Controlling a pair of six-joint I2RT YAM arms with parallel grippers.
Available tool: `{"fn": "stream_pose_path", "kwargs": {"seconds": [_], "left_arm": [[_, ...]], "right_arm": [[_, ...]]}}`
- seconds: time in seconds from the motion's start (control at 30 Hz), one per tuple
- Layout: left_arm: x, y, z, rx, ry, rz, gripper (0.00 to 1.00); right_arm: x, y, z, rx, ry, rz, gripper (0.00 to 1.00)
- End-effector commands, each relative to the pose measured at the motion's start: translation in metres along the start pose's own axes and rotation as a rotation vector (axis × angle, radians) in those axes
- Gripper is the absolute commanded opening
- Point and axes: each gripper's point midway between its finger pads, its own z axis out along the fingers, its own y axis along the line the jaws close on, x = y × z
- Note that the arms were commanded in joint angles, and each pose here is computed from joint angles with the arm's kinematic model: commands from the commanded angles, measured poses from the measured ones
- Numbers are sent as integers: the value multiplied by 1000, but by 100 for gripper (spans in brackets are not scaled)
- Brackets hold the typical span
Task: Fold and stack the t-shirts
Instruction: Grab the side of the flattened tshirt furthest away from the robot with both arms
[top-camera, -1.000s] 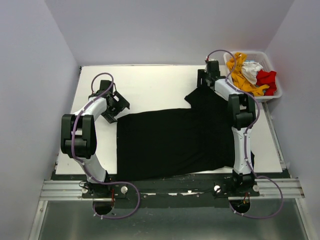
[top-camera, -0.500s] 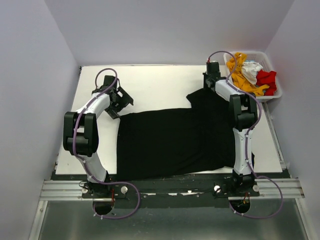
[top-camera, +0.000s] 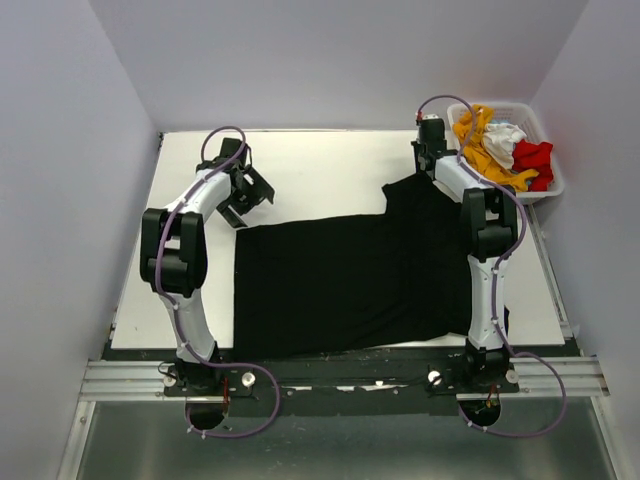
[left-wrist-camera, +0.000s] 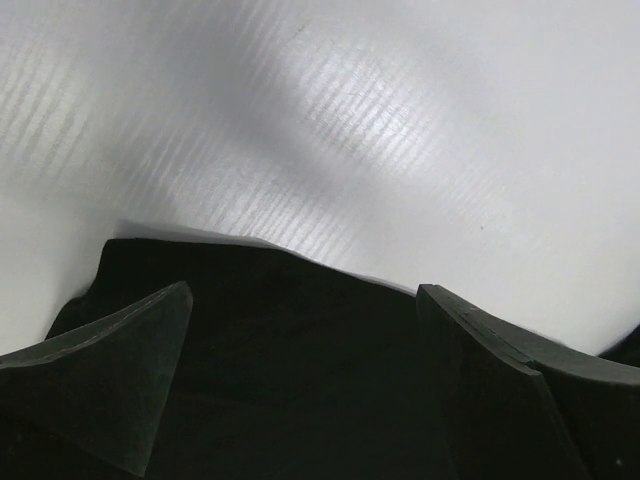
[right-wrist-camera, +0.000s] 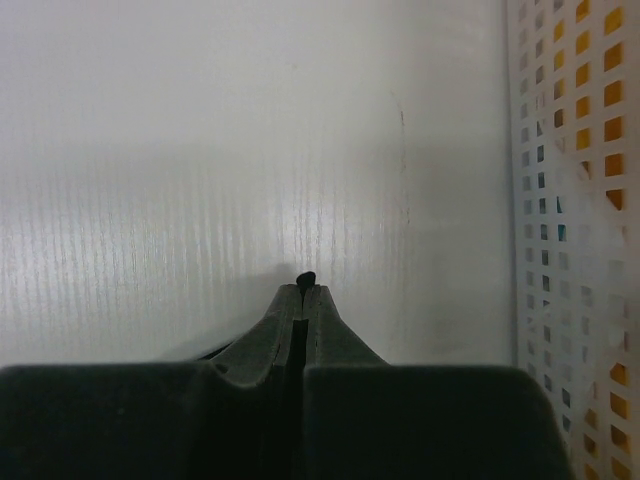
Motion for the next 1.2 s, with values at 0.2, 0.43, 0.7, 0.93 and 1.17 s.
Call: {"fn": "stream_pose_path", "kwargs": {"seconds": [0.2,0.43,0.7,0.93,1.17], "left_arm": [[-10,-1,5,-124,-35,-38,99],[-11,28,-2,-324,-51,-19,95],[4,11,3,-183,-25,-24,93],[12,5,3,-259,-56,-71,92],[39,-16,28,-174,39,-130,82]], "right_arm": [[-27,-41,-7,47,-61,-30,1],[-33,-37,-22,-34,-91,-37,1],[-28,-39,-35,-38,-96,-43,1],[-41,-35,-54,-83,-136,-31,1],[-51,-37,-74,-101,-173,-22,1]]}}
